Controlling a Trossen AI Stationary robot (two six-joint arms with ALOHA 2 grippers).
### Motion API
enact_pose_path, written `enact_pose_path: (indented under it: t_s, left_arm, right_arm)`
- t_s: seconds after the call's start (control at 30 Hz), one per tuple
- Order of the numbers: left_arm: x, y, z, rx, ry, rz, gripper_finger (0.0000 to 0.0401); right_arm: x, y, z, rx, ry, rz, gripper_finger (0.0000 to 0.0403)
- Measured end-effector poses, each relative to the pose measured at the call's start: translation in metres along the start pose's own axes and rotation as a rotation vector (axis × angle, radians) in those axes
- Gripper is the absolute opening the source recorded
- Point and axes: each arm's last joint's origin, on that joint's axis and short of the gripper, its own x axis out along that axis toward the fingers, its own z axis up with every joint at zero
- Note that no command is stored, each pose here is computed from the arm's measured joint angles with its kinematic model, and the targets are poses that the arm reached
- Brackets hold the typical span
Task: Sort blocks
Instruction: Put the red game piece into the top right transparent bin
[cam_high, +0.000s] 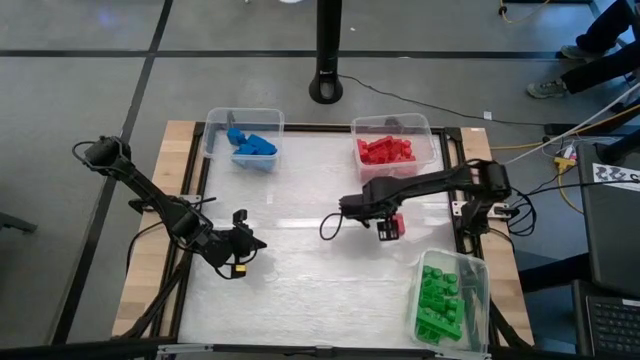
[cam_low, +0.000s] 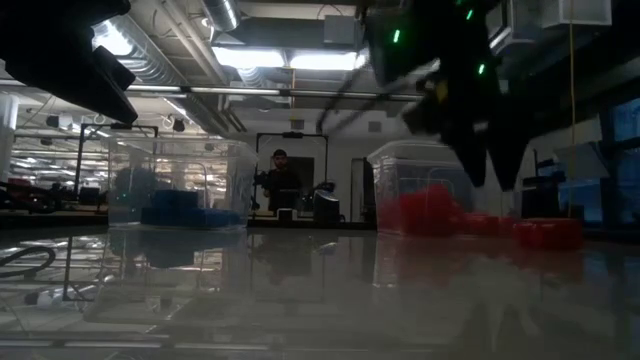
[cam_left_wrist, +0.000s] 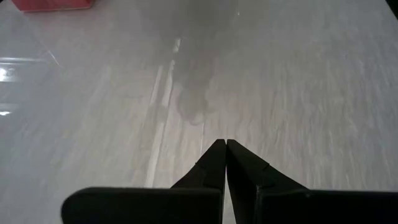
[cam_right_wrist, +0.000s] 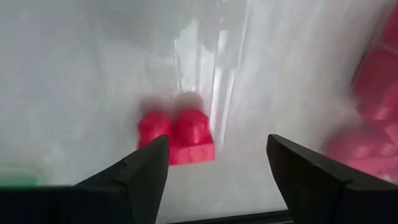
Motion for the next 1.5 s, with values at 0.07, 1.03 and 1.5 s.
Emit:
enact_pose_path:
  t_s: [0.07,1.03,1.5]
  left_arm:
    - [0.000,0.000,0.000,0.000,0.000,0.000,0.0004]
    - [0.000,0.000,0.000,-0.021,0.000,-0.001,0.0004]
    - [0.000,0.000,0.000,-0.019,0.003,-0.009,0.0004]
  right_arm:
    - [-0.012,0.007,-0.006,-0.003,-0.040,-0.009,0.0269]
    - [-0.015,0.052,-0.034,-0.112,-0.014,-0.189,0.0381]
    - [0.021,0.039,-0.044,-0.069,0.021,-0.049,0.0370]
